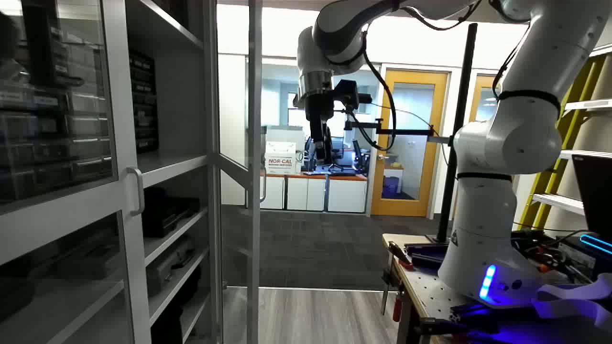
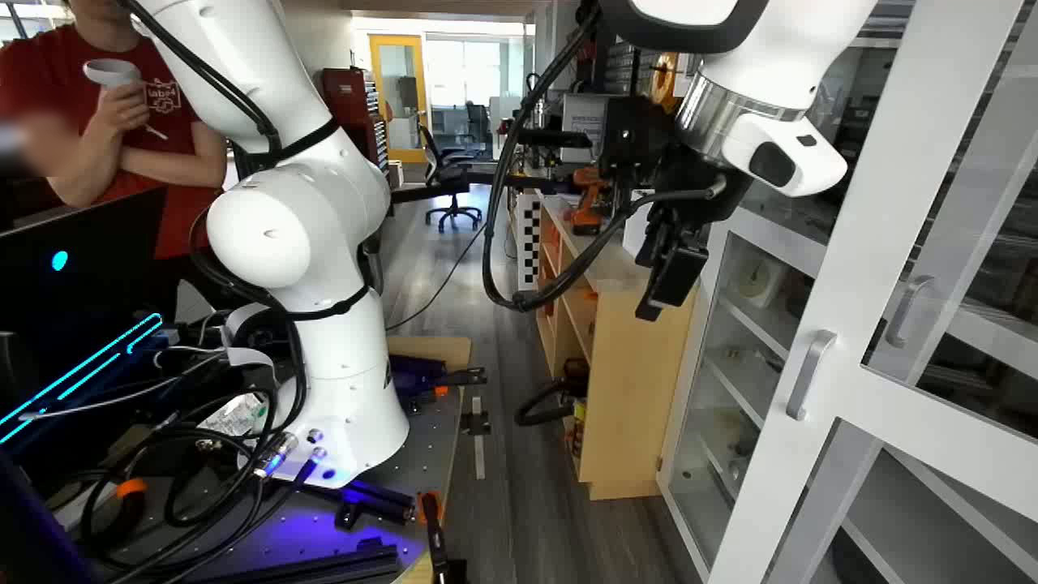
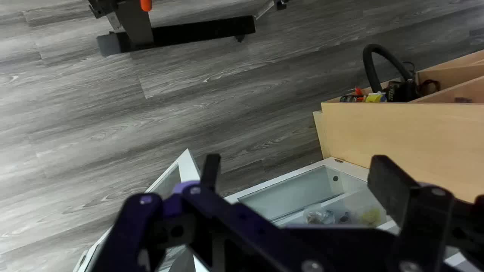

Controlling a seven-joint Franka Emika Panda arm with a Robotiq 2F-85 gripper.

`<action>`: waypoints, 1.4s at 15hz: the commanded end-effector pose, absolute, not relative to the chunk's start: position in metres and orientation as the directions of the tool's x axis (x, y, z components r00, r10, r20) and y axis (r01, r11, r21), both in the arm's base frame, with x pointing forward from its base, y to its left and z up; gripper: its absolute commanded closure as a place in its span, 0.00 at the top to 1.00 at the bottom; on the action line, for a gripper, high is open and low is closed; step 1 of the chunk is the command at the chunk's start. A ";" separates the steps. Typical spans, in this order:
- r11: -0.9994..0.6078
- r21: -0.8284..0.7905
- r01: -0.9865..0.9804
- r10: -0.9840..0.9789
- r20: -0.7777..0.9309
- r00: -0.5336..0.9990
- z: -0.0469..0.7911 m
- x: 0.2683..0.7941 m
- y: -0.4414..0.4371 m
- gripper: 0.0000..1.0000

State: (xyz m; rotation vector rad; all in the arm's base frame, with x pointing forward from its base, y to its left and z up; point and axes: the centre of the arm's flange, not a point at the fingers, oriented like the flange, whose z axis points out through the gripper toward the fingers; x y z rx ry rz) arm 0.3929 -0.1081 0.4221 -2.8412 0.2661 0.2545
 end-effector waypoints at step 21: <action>-0.968 -0.231 -0.101 -0.099 -0.018 0.995 0.420 0.401 -0.121 1.00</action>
